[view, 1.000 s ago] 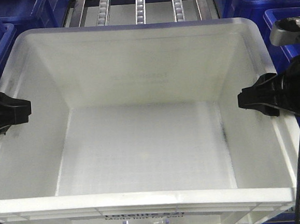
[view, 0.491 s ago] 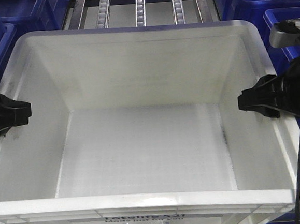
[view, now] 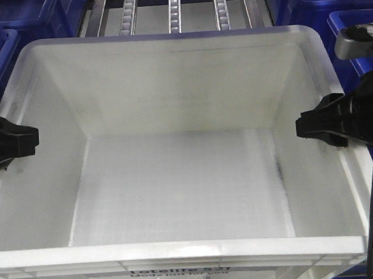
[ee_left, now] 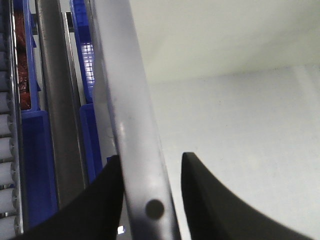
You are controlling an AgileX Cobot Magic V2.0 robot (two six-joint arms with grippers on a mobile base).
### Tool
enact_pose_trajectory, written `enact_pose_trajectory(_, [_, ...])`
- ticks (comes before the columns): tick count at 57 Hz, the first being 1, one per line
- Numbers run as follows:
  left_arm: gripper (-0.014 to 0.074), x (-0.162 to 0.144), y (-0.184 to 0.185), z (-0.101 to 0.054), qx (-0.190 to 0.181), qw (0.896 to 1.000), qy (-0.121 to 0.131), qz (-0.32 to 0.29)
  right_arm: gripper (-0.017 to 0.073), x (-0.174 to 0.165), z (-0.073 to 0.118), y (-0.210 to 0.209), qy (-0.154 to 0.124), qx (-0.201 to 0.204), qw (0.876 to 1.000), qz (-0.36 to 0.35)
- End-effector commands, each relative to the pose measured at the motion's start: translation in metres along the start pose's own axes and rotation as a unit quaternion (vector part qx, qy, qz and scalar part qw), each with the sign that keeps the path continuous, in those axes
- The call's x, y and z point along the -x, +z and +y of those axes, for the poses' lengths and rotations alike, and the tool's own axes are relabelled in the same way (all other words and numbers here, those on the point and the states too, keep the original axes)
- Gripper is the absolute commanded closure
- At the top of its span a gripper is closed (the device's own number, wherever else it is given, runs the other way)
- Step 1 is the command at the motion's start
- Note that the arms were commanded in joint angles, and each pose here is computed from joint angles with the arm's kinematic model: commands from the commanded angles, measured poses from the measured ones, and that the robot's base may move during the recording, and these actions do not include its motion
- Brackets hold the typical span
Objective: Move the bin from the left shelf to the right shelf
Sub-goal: 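Lift the tote clear of the shelf with both grippers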
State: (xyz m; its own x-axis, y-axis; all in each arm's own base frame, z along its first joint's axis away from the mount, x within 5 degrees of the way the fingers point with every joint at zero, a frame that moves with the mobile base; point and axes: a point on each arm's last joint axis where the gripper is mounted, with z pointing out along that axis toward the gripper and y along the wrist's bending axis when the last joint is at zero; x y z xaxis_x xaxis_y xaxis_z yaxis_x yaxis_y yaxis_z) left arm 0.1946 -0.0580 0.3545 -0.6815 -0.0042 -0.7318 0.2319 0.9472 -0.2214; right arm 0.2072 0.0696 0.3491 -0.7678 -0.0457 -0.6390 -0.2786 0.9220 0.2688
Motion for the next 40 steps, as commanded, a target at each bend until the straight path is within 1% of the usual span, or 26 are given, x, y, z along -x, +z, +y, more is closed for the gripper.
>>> enact_pose_trajectory(1, [0.0601,0.0178,-0.0184,-0.0098,-0.026,0.996,0.012,-0.085,0.0564,0.0161,0.0076,-0.0194,-0.019,0.015,0.996,-0.081])
enact_pose_trajectory(40, [0.0601,0.0178,-0.0184,-0.0098,-0.026,0.996,0.012,-0.085,0.0564,0.0162,0.0076,-0.0194,-0.019,0.015,0.996,-0.081])
